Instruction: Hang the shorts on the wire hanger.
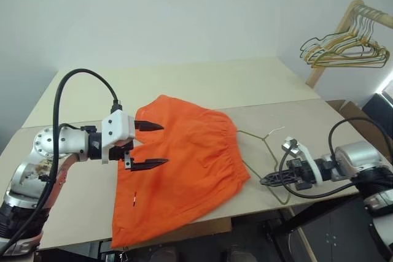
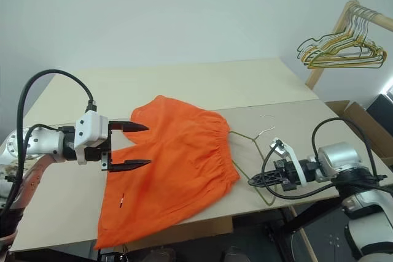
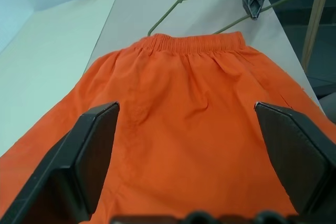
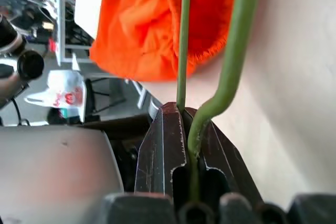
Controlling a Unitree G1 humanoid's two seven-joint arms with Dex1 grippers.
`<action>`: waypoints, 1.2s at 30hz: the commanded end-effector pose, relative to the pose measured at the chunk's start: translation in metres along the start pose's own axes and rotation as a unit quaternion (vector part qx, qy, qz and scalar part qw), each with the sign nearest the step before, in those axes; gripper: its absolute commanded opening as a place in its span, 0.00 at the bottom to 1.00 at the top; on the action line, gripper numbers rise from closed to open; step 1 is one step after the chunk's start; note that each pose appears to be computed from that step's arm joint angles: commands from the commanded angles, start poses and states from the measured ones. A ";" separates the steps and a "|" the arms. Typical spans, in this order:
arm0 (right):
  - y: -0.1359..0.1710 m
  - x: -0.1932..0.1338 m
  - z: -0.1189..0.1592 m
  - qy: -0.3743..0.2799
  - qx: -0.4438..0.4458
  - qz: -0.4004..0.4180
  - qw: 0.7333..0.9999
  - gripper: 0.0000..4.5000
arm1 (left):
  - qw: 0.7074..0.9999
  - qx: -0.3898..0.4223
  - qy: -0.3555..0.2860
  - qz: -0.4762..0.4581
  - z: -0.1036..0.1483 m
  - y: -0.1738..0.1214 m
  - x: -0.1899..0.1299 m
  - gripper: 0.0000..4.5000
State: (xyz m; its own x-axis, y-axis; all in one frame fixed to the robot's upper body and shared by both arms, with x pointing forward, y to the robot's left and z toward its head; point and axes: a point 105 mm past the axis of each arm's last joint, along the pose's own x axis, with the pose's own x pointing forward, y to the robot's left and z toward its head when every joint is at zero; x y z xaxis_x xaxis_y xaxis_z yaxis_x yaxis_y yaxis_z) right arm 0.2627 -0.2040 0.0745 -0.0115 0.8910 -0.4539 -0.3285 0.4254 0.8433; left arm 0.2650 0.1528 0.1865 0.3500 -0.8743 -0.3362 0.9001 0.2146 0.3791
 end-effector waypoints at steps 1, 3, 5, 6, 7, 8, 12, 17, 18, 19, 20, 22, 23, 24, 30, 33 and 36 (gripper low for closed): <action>-0.002 0.000 0.006 0.005 -0.006 -0.019 1.000 0.00 | 1.000 0.022 -0.004 0.014 0.010 0.006 -0.006 1.00; -0.006 0.003 0.011 -0.002 0.003 -0.026 1.000 0.00 | 1.000 0.023 -0.004 0.014 0.010 0.006 -0.005 1.00; -0.003 0.006 0.014 -0.001 0.010 -0.016 1.000 0.00 | 1.000 0.024 -0.003 0.013 0.011 0.006 -0.005 1.00; -0.003 0.008 0.014 0.003 0.012 -0.011 1.000 0.00 | 1.000 0.025 -0.004 0.013 0.012 0.006 -0.005 1.00; -0.002 0.009 0.012 0.011 0.013 -0.006 1.000 0.00 | 1.000 0.025 -0.003 0.013 0.012 0.005 -0.006 1.00; -0.003 0.010 0.009 0.019 0.018 -0.006 1.000 0.00 | 1.000 0.025 -0.003 0.014 0.012 0.005 -0.006 1.00; -0.007 0.010 0.025 -0.034 0.061 -0.001 0.998 0.00 | 1.000 0.025 0.001 0.015 0.011 0.004 -0.008 1.00; -0.006 0.008 0.045 -0.105 0.106 0.028 0.988 0.00 | 1.000 0.024 0.002 0.014 0.011 0.001 -0.008 1.00; -0.006 0.009 0.046 -0.108 0.105 0.031 0.988 0.00 | 1.000 0.023 0.002 0.014 0.011 0.001 -0.008 1.00; -0.005 0.010 0.047 -0.110 0.108 0.037 0.987 0.00 | 1.000 0.023 0.002 0.013 0.011 0.000 -0.008 1.00; -0.005 0.011 0.047 -0.111 0.108 0.042 0.987 0.00 | 1.000 0.023 0.002 0.013 0.011 -0.001 -0.008 1.00; -0.002 0.013 0.047 -0.107 0.103 0.057 0.987 0.00 | 1.000 0.025 0.003 0.012 0.010 -0.002 -0.008 1.00; -0.001 0.014 0.045 -0.101 0.098 0.059 0.988 0.00 | 1.000 0.025 0.003 0.012 0.010 -0.002 -0.009 1.00; -0.003 0.016 0.043 -0.091 0.095 0.055 0.990 0.00 | 1.000 0.025 0.003 0.013 0.010 -0.002 -0.009 1.00; 0.003 0.016 0.030 -0.022 0.054 0.051 0.997 0.00 | 0.999 0.030 0.010 0.015 0.012 -0.001 -0.014 1.00; 0.009 0.016 0.012 0.029 0.046 0.048 0.997 0.00 | 0.999 0.033 0.015 0.021 0.011 -0.001 -0.017 1.00; 0.018 0.014 -0.001 0.054 0.047 0.062 0.996 0.00 | 0.999 0.031 0.016 0.026 0.011 -0.002 -0.018 1.00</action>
State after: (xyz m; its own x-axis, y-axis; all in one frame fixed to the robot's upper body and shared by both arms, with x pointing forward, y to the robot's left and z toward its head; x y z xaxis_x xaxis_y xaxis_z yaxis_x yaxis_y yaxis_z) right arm 0.2627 -0.1932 0.0672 -0.0989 0.8842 -0.4565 -0.2164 0.4286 0.8772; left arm 0.2571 0.1645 0.1915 0.3913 -0.8475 -0.3588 0.8810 0.2322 0.4122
